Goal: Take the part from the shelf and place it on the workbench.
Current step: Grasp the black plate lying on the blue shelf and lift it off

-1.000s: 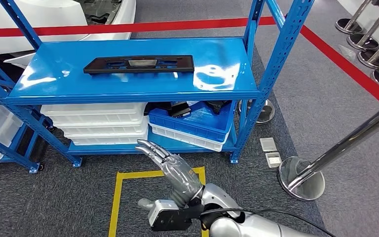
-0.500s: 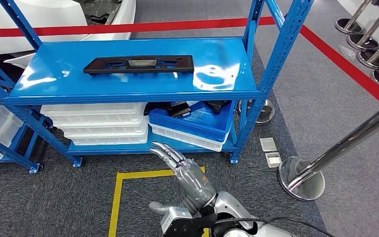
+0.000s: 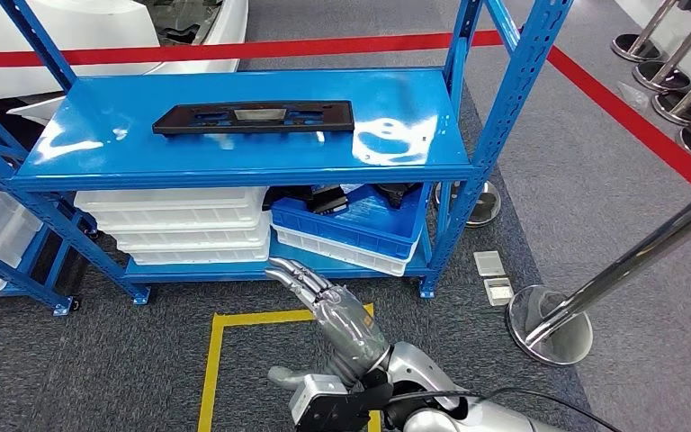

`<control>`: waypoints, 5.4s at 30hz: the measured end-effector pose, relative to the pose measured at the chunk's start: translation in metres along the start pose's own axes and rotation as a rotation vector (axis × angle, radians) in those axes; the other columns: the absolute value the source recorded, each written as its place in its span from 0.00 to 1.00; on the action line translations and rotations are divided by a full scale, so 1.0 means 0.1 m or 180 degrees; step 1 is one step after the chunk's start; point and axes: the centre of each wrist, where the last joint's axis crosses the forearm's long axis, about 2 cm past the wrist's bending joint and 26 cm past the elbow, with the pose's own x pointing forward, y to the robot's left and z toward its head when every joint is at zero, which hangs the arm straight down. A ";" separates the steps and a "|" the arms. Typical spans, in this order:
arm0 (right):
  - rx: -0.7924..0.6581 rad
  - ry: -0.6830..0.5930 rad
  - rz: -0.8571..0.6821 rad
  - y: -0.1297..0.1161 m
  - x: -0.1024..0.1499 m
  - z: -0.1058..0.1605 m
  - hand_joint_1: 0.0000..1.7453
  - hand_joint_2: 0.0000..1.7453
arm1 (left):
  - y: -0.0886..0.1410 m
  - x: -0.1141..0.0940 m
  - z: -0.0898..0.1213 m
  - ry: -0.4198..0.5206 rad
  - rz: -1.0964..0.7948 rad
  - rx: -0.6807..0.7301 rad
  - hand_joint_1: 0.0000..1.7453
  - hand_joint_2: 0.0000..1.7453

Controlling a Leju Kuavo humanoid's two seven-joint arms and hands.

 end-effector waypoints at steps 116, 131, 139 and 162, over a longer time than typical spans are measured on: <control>0.0128 0.0034 0.0393 -0.09 -0.03 -0.16 0.00 1.00 | -0.04 0.02 0.00 -0.0526 0.0046 -0.0381 0.00 0.00; 0.0136 0.0043 0.0447 -0.10 -0.04 -0.16 0.00 1.00 | -0.06 0.02 0.01 -0.0537 0.0143 -0.0541 0.00 0.00; 0.0157 0.0016 0.0494 -0.11 -0.04 -0.16 0.00 1.00 | -0.06 0.02 0.00 -0.0539 0.0143 -0.0543 0.00 0.00; 0.0239 0.0084 0.0605 -0.11 -0.09 -0.15 0.00 1.00 | -0.07 -0.02 0.03 -0.0516 0.0114 -0.0505 0.00 0.00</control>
